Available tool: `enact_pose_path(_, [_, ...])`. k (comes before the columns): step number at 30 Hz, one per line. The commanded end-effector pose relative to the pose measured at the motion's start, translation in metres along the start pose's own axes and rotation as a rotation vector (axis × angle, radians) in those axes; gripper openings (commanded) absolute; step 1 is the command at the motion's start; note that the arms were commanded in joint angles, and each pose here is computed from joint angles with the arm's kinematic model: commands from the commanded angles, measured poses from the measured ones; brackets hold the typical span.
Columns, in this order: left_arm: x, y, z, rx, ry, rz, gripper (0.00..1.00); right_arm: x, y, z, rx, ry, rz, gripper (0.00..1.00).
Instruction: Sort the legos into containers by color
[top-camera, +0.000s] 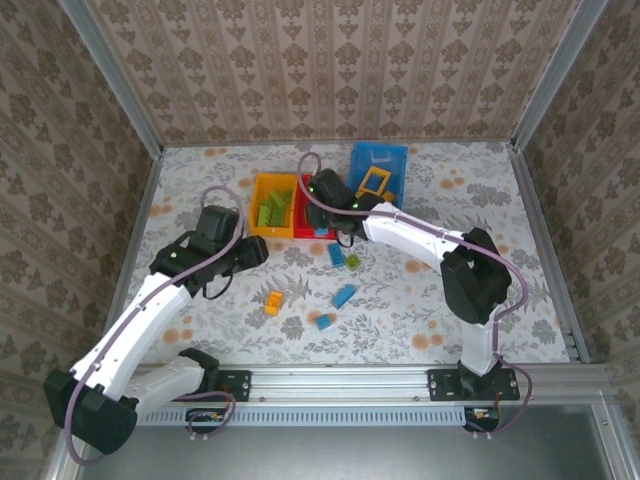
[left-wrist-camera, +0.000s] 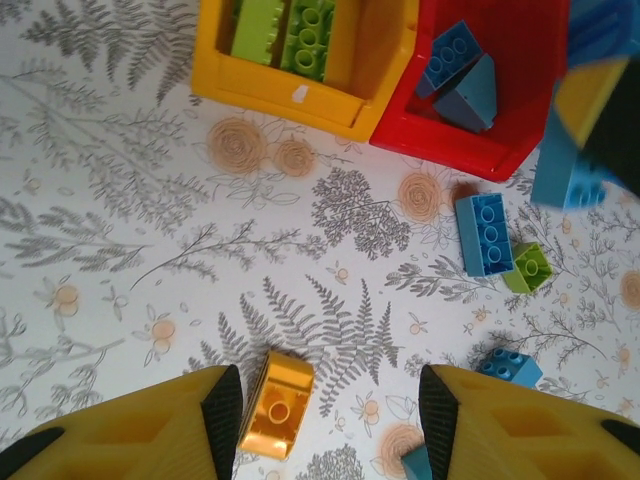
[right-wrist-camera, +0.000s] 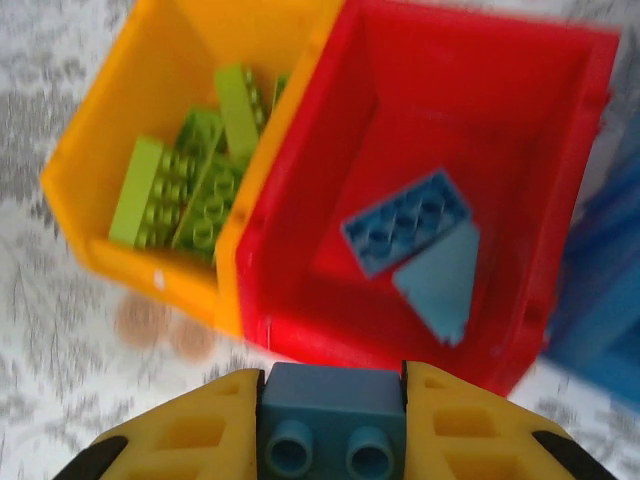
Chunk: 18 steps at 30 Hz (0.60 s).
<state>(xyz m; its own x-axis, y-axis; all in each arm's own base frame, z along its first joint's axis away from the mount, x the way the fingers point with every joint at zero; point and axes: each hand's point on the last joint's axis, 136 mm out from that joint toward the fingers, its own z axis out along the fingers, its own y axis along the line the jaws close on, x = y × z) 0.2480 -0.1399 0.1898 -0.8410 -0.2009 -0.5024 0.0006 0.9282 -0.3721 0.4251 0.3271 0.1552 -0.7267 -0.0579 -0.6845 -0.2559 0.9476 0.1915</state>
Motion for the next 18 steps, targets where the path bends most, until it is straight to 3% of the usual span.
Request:
enact_pose_path(1, [-0.018, -0.026, 0.0, 0.076, -0.04, 0.071, 0.53, -0.012, -0.004, 0.027, 0.035, -0.028, -0.007, 0.19])
enact_pose_path(11, [-0.012, -0.051, 0.016, 0.112, -0.005, 0.132, 0.53, -0.052, -0.027, 0.078, 0.071, -0.073, 0.108, 0.22])
enact_pose_path(18, [-0.001, -0.063, 0.024, 0.145, 0.032, 0.195, 0.54, -0.06, -0.027, 0.107, -0.007, -0.019, 0.155, 0.36])
